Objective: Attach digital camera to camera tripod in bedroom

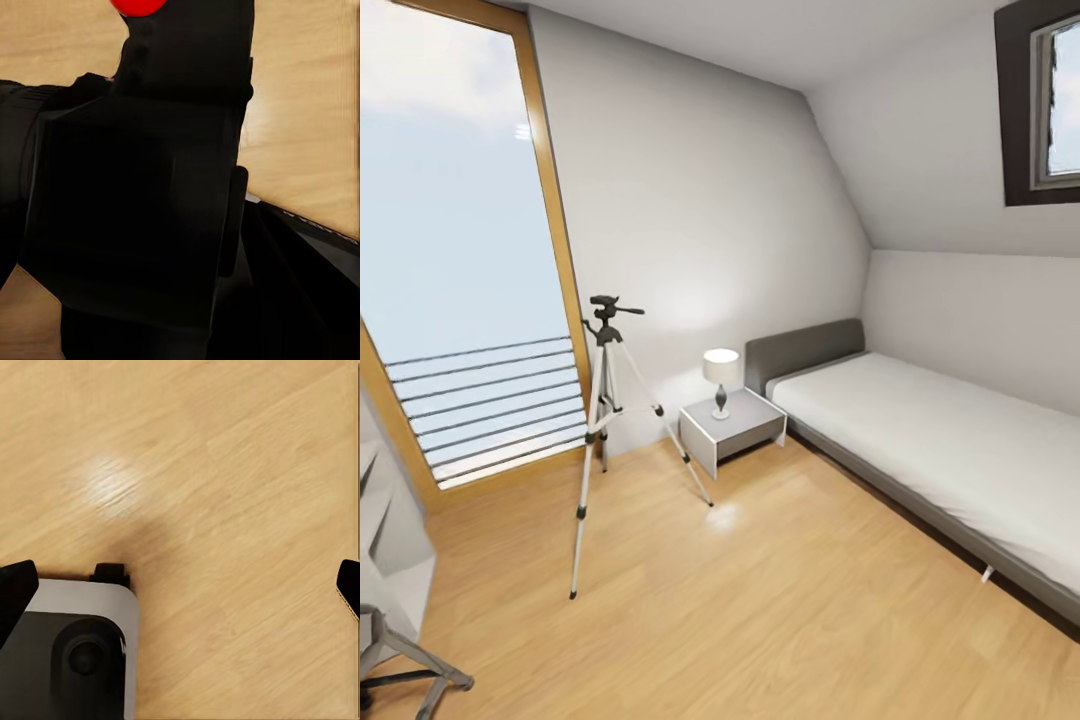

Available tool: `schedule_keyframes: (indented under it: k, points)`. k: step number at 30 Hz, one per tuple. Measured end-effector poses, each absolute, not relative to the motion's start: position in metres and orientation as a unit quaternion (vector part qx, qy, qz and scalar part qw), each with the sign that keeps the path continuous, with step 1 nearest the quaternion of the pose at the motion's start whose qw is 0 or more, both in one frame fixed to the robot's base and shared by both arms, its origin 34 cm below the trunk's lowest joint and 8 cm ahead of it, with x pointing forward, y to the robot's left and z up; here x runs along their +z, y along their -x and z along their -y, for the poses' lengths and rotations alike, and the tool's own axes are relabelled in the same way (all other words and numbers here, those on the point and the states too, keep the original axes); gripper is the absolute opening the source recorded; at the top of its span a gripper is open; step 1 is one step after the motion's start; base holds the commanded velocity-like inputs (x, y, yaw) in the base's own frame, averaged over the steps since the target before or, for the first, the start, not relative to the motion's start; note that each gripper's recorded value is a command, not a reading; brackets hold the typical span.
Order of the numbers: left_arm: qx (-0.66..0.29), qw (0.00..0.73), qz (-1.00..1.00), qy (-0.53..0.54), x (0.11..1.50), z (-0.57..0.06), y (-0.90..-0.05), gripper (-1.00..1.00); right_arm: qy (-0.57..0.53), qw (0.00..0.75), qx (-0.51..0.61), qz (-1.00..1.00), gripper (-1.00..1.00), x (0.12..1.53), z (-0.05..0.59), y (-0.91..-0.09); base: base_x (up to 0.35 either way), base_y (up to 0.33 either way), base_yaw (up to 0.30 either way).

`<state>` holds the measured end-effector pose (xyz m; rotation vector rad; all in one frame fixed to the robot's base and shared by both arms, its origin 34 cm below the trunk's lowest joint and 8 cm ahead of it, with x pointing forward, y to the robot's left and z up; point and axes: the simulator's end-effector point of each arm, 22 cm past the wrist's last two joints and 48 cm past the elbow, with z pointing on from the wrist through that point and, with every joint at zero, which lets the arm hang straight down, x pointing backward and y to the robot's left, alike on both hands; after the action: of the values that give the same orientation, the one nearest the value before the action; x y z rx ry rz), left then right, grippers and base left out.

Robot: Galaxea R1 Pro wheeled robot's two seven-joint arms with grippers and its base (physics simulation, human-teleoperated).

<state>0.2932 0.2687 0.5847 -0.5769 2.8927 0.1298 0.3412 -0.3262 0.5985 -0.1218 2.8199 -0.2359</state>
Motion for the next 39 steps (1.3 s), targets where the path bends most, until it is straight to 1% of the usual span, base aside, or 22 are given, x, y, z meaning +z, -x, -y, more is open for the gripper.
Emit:
schedule_keyframes:
  k: [18,39]
  points:
    - [0.044,0.094,-0.975,0.194,0.5847,-0.2685,-0.2929,-1.00,0.042,0.152,-0.081,-0.984,1.00,0.5981,0.3268,-0.3401,0.304,-0.088,0.000]
    - [0.044,0.094,-0.975,0.194,0.5846,-0.2685,-0.2928,-1.00,0.040,0.156,-0.081,-0.984,1.00,0.5986,0.3254,-0.3420,0.303,-0.129,0.000]
